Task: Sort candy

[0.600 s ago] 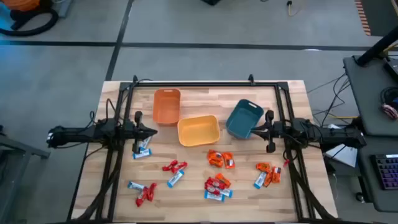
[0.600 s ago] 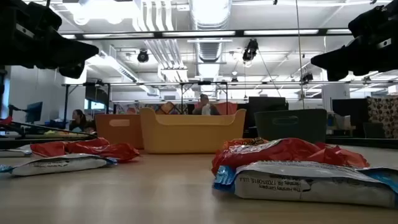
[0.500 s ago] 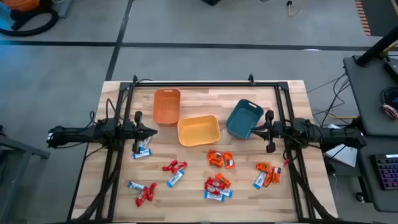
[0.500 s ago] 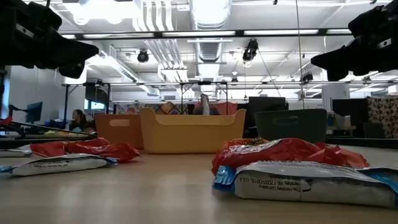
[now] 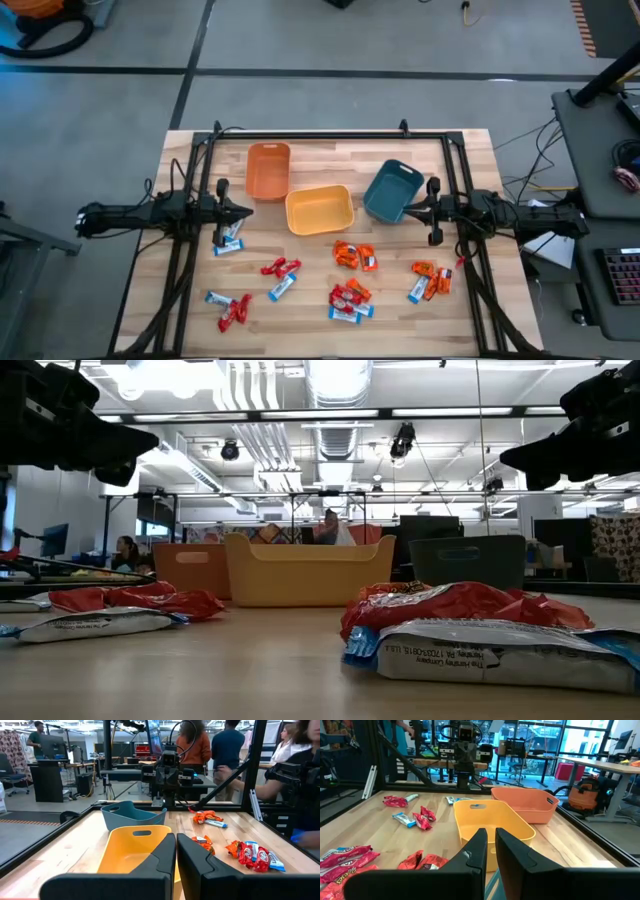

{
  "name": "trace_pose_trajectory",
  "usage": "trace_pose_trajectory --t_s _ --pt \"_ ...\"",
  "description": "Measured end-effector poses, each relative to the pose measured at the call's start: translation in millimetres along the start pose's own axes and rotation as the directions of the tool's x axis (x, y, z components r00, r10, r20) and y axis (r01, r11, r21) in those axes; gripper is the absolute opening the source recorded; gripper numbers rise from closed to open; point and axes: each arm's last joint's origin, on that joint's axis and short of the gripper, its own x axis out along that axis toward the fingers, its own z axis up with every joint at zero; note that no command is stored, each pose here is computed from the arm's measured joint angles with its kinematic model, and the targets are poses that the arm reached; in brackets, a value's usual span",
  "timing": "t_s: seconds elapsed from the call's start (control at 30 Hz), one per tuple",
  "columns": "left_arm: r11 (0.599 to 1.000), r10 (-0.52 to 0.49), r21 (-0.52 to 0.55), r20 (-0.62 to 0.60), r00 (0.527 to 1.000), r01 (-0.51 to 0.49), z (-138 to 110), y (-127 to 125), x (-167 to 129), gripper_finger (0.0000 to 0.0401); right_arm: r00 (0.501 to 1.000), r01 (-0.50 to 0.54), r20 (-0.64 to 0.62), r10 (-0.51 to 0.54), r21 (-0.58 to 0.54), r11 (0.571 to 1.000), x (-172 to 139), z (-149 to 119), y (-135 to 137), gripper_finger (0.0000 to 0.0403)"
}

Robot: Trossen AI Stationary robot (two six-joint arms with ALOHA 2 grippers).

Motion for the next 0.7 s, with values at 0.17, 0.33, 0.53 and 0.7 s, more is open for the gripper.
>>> trace_pose_trajectory --t_s 0.17,0.33,0.53,0.7 --pt "1.000 0.000 0.000 0.000 1.000 0.000 0.0 0.0 0.0 0.0000 1.000 0.000 0.000 0.000 0.000 1.000 0.0 0.0 0.0 0.0034" --pt "1.000 0.000 0.000 0.000 1.000 0.000 0.0 0.0 0.0 0.0000 1.000 0.000 0.000 0.000 0.000 1.000 0.0 0.0 0.0 0.0034" --pt "1.000 0.000 0.000 0.000 1.000 0.000 0.1 0.0 0.0 0.0000 1.000 0.000 0.000 0.000 0.000 1.000 0.0 0.0 0.0 0.0034" --pt "1.000 0.000 -0.004 0.035 0.999 0.000 2.2 0.0 0.2 0.0000 1.000 0.000 0.000 0.000 0.000 1.000 0.0 0.0 0.0 0.0034"
